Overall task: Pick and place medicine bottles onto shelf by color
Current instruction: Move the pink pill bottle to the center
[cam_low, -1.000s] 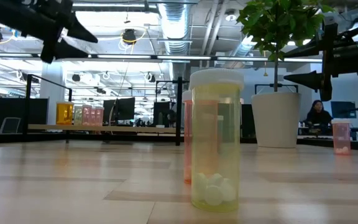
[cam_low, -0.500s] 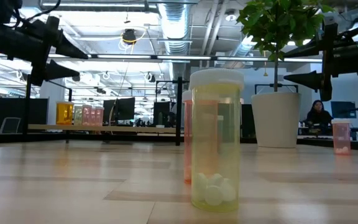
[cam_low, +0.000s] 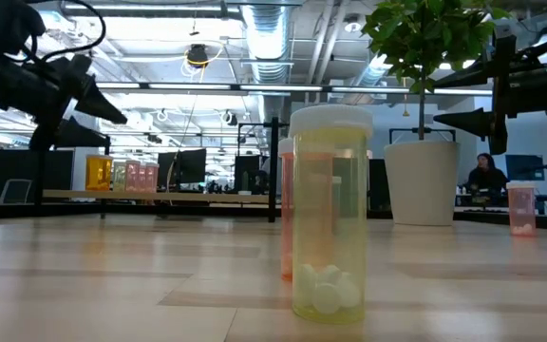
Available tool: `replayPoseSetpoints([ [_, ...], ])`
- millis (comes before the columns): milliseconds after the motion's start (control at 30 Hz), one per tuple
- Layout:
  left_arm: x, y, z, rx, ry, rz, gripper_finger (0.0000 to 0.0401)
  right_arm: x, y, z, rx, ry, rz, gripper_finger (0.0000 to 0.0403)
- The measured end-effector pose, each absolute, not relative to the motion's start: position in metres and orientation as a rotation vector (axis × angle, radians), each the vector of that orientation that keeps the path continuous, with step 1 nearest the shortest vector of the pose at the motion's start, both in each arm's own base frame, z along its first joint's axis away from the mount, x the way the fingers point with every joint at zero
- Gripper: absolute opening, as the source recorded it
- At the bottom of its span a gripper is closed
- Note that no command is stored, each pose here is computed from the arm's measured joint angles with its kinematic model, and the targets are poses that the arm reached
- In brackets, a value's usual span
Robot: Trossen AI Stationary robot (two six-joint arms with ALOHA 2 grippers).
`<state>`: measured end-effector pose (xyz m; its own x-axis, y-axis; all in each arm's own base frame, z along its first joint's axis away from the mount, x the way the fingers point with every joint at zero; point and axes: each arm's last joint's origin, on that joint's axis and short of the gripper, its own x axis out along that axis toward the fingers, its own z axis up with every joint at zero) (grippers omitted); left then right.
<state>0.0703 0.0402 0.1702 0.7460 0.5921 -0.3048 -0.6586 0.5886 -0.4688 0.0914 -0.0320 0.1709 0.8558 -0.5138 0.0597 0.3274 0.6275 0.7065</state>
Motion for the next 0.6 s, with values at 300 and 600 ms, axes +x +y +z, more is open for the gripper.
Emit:
replayPoseSetpoints([
  [300, 0.0693, 0.0398, 0.1692, -0.597, 0.143, 0.739, 0.0309, 0.0914, -0.032, 0.1708, 0.75, -0.267, -0.489, 0.0302],
  [600, 0.0692, 0.0398, 0.169, -0.598, 0.145, 0.74, 0.0309, 0.0914, -0.032, 0.1708, 0.75, -0.267, -0.489, 0.0302],
])
